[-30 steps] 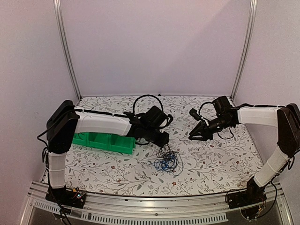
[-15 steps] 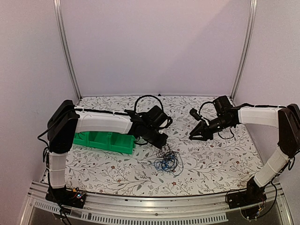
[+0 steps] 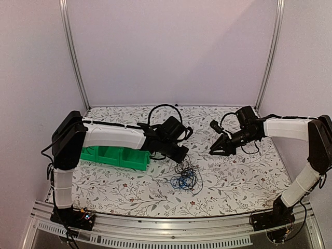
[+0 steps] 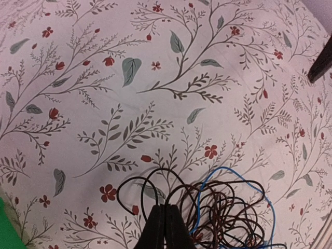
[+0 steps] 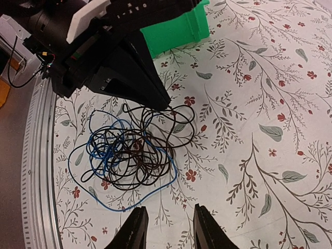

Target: Untangle the cables

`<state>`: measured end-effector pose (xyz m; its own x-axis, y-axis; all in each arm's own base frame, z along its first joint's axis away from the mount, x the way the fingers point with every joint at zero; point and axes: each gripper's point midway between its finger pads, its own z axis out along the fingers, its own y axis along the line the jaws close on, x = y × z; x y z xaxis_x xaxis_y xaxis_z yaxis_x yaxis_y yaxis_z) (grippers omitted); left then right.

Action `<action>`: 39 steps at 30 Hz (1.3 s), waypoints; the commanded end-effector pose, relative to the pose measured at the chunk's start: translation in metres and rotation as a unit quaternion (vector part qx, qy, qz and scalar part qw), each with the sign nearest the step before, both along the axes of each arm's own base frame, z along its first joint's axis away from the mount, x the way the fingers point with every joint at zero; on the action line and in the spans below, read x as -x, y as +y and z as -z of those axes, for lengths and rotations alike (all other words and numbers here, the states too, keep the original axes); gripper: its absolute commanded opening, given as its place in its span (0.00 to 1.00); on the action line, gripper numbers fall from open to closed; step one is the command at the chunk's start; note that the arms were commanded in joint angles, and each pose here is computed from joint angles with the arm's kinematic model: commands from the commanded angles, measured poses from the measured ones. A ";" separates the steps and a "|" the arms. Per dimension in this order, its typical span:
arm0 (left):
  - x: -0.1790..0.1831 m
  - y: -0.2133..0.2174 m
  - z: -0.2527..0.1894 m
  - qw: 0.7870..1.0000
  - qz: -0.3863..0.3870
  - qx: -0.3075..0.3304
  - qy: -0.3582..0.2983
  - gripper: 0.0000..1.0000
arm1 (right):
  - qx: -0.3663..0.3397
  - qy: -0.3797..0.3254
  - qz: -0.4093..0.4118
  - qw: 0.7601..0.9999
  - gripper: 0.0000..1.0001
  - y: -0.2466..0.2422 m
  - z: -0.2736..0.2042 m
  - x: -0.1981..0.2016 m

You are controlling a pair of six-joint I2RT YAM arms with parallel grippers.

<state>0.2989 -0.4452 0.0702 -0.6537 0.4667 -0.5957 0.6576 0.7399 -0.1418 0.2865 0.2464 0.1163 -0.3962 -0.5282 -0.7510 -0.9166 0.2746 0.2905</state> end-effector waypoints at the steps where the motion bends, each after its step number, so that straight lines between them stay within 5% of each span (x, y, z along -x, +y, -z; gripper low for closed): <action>1: 0.014 -0.028 -0.042 0.995 0.039 0.080 -0.033 0.00 | -0.015 -0.014 -0.010 1.000 0.35 0.004 -0.015 0.001; 11: 0.049 -0.071 -0.101 0.972 0.110 0.183 -0.097 0.00 | -0.043 0.011 -0.039 0.998 0.47 0.017 -0.018 0.015; 21: 0.052 -0.076 -0.107 0.969 0.111 0.198 -0.099 0.00 | -0.039 0.027 -0.061 0.997 0.40 0.028 -0.009 0.025; 29: 0.049 -0.074 -0.104 0.970 0.103 0.193 -0.106 0.00 | -0.082 0.030 -0.110 0.990 0.47 0.031 -0.028 0.046; 39: 0.046 -0.075 -0.094 0.971 0.100 0.188 -0.106 0.03 | -0.085 0.012 -0.105 0.991 0.00 0.032 -0.034 0.042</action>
